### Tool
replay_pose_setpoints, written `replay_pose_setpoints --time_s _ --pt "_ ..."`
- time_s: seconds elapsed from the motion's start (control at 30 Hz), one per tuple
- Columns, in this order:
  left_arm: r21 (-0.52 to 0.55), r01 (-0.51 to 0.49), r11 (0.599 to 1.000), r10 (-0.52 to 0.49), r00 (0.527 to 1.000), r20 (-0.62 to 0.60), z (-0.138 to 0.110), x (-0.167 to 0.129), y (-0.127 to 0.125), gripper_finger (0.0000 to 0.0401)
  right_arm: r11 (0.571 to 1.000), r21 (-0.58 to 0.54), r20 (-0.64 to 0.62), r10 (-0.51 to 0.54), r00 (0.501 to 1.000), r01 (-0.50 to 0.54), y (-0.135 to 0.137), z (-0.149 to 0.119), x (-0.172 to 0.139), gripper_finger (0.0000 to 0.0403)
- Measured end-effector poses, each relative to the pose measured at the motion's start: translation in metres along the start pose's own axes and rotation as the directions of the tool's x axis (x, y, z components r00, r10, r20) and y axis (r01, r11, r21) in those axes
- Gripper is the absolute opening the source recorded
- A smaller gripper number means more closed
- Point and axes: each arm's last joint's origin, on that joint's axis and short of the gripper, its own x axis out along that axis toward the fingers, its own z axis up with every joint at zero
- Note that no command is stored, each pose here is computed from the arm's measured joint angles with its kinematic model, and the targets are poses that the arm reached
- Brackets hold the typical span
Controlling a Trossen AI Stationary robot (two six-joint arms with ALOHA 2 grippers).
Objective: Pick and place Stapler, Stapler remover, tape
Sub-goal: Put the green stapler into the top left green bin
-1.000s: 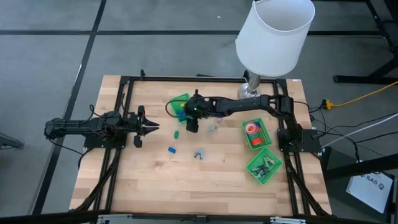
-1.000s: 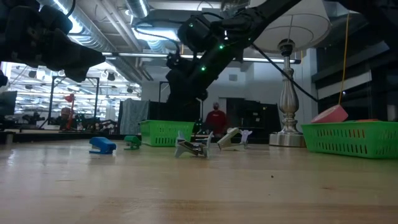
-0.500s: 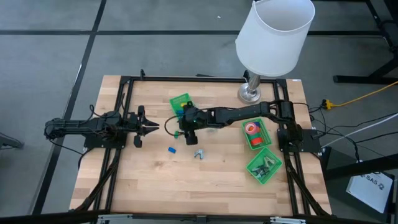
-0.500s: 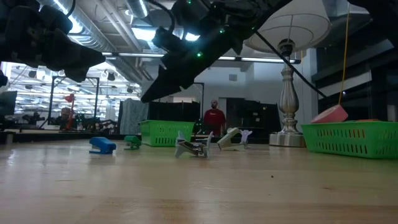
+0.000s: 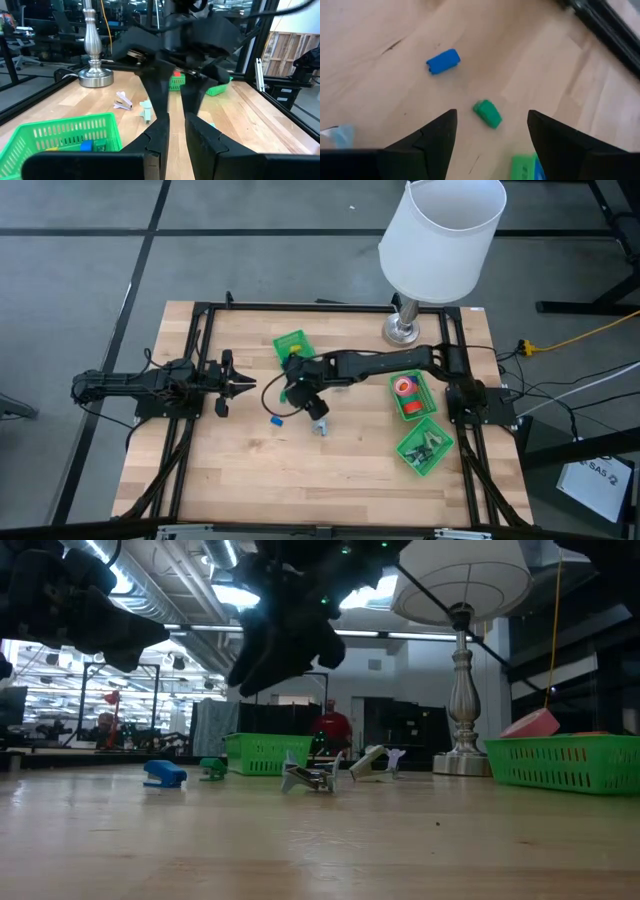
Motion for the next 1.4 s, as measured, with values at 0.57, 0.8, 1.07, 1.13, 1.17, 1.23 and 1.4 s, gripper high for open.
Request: replay_pose_setpoints --time_s 0.57,0.8,1.07,1.13,1.17,1.23,1.4 --pt "0.0 0.0 1.0 0.0 1.0 0.0 0.0 0.0 0.0 0.0058 0.965 -0.251 -0.081 0.056 0.995 -0.075 -0.016 0.018 0.058 0.0233" --pt "0.0 0.001 1.0 -0.001 1.0 0.0 0.0 0.0 0.0 0.0058 0.952 -0.284 -0.211 0.051 0.976 -0.111 -0.012 0.007 0.075 0.0234" --pt "0.0 0.001 1.0 -0.001 1.0 0.0 0.0 0.0 0.0 0.0058 0.947 -0.303 -0.23 0.038 0.973 -0.108 -0.014 0.003 0.079 0.0234" --pt "0.0 0.0 1.0 0.0 1.0 0.0 0.0 0.0 0.0 0.0058 0.948 -0.301 -0.228 0.039 0.973 -0.108 -0.015 0.002 0.079 0.0234" --pt "0.0 0.0 1.0 0.0 1.0 0.0 0.0 0.0 0.0 0.0058 0.948 -0.301 -0.223 0.037 0.974 -0.105 -0.015 0.002 0.08 0.0234" --pt "0.0 0.0 1.0 0.0 1.0 0.0 0.0 0.0 0.0 0.0058 0.948 -0.301 -0.22 0.036 0.975 -0.103 -0.013 0.0 0.083 0.0234" --pt "0.0 0.001 1.0 -0.001 1.0 0.0 0.0 0.0 0.0 0.0058 0.949 -0.302 -0.208 0.026 0.978 -0.089 -0.01 -0.007 0.093 0.0234"
